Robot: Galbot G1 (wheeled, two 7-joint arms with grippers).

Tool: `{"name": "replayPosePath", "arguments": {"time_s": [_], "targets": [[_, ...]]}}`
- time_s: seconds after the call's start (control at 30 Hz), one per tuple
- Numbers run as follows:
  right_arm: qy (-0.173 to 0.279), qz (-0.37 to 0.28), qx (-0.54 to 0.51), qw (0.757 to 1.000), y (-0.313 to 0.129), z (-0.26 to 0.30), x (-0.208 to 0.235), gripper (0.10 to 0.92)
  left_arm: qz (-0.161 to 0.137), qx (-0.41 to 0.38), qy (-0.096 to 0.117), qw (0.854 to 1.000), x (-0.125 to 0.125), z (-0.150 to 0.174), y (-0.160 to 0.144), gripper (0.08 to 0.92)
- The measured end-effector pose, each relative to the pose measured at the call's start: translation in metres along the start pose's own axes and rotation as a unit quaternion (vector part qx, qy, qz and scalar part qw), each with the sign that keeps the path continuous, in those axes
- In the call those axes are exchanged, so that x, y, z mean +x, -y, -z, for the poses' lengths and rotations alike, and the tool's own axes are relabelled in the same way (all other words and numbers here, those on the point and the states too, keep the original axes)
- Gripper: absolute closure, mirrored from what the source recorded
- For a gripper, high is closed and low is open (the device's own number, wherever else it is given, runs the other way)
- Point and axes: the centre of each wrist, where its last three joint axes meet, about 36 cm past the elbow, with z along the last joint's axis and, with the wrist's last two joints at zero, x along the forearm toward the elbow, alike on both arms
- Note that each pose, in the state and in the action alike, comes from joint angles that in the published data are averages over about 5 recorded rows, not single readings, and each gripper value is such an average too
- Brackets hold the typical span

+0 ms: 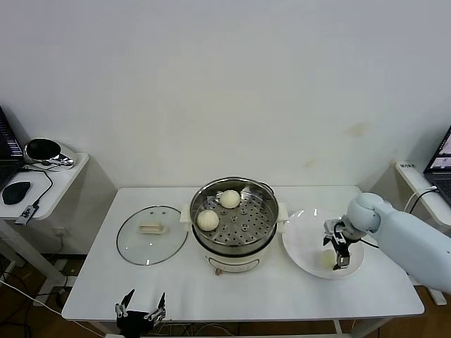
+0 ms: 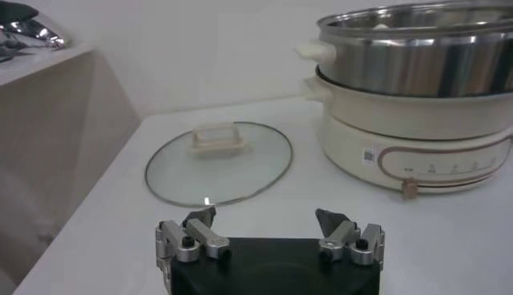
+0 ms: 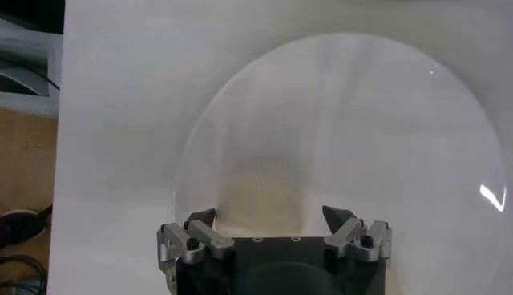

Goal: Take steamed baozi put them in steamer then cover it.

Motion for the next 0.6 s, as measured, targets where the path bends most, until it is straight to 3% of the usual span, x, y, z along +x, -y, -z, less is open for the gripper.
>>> {"name": "replayPosePath", "arguments": {"time_s": [0.3, 0.6], "targets": [[-0.005, 0.002, -0.003, 1.0, -0.0007, -0.0028, -0.0041, 0.211, 0.0, 0.0, -0.002, 1.0, -0.001, -0.0016, 0.0004, 0.177], [-0.004, 0.001, -0.009, 1.0, -0.0014, -0.0059, -0.0022, 0.394, 0.0, 0.0, -0.003, 1.0, -0.0013, -0.0024, 0.0007, 0.177]]}}
